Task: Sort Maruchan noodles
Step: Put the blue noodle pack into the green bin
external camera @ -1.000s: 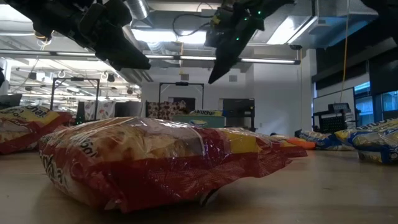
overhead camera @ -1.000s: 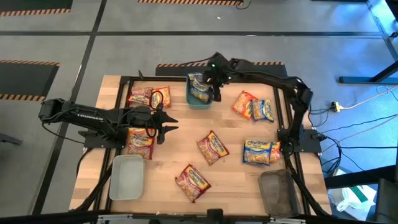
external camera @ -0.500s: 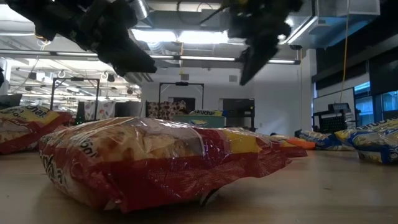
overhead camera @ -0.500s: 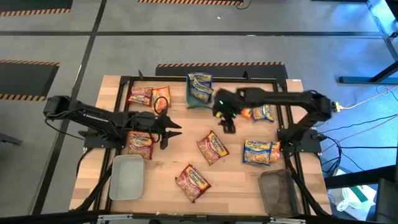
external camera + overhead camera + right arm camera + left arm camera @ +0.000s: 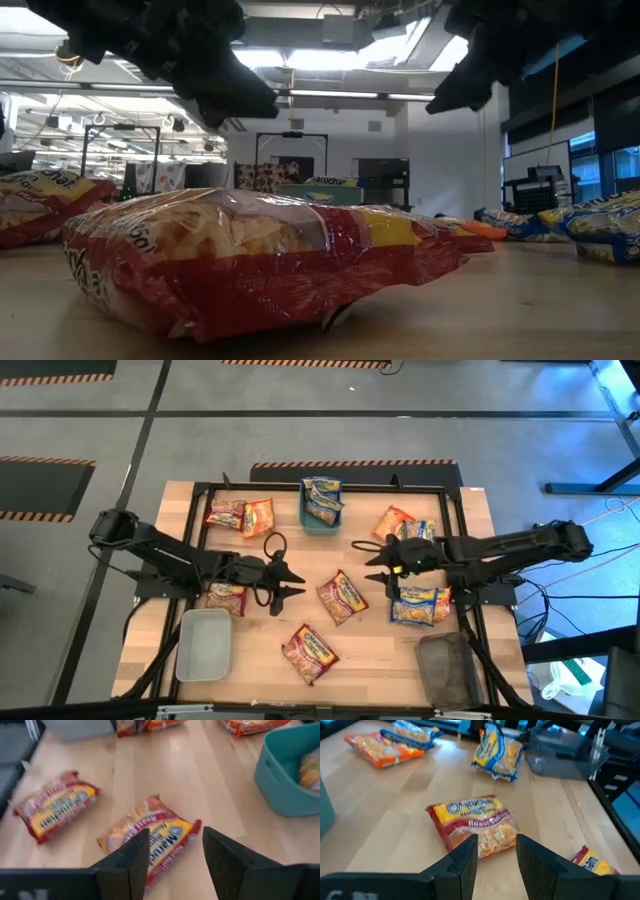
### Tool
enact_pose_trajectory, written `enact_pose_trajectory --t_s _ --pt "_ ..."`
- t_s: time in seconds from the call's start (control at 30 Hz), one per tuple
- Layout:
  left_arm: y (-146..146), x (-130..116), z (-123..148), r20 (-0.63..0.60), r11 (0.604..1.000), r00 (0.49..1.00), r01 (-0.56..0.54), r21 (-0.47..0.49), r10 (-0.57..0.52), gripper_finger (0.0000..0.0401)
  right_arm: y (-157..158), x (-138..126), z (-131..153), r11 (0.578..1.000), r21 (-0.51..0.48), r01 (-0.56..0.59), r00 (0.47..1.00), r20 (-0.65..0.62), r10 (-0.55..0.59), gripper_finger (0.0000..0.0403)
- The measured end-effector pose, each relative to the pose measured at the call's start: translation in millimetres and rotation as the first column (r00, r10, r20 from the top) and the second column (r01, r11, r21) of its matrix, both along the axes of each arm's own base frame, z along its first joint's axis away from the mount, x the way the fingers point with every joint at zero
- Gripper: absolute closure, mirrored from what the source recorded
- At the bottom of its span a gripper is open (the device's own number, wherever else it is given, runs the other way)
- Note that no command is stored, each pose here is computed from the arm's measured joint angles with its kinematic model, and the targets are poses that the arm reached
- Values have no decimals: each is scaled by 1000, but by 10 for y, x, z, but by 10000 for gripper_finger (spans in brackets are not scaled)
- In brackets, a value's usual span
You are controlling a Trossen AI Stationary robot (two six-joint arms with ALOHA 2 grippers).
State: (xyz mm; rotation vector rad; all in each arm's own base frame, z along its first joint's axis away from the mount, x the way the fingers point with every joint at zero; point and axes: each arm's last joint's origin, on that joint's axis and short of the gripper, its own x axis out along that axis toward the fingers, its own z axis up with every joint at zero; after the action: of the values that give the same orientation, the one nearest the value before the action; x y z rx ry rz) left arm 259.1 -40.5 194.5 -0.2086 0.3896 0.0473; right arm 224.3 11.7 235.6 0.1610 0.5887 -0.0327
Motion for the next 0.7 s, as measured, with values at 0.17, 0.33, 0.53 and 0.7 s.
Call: enact_pose_trajectory --t_s 0.17,0.33,0.53,0.7 --pt "-71 33 -94 -38 1000 999 13 -14 -14 273 26 15 -130 987 160 21 1000 12 -23 237" --pt "-132 74 -204 -62 1000 998 10 -4 -10 274 38 16 -186 974 225 34 999 -40 -26 229" --pt "-138 98 -293 -95 1000 995 -4 -24 2 274 34 -94 -251 953 300 52 978 -210 13 162" --pt "-172 92 -303 -101 1000 995 6 -31 -9 274 -51 -296 -191 938 267 219 867 -494 -62 119"
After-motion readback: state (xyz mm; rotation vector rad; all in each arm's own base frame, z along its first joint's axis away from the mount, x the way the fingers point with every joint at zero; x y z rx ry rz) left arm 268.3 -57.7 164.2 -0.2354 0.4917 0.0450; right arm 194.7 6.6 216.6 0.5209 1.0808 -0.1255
